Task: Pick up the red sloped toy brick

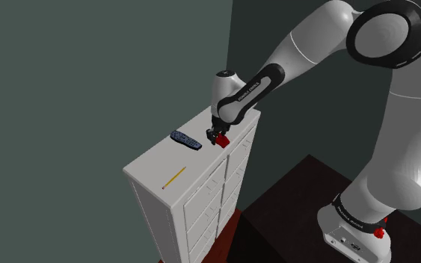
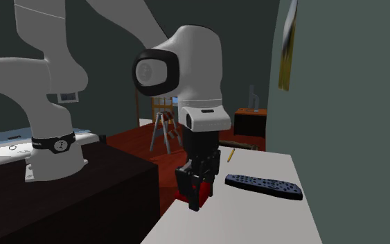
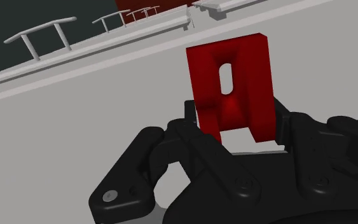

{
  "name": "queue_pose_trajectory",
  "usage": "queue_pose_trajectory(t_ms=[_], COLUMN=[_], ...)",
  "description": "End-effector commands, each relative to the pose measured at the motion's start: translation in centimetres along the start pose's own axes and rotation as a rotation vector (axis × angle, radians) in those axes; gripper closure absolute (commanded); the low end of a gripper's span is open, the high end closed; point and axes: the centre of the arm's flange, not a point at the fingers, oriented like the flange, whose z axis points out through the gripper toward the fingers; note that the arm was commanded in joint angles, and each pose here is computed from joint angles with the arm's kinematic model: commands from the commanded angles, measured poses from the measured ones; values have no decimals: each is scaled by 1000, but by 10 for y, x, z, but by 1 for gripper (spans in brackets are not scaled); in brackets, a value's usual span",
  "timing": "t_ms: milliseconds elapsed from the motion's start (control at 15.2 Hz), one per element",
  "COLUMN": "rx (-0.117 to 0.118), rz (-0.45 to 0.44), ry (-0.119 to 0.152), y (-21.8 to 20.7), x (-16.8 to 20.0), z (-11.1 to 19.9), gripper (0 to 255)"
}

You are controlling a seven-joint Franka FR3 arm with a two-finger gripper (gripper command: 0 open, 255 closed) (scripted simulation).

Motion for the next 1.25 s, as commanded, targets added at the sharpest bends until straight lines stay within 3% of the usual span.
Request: queue_pose_trajectory(t_ms=[0,1188], rx=[-4,-3], rz=[7,7], ry=[-10,-10], y=[4,5], x=[-2,3], z=[4,-76], gripper=[255,255])
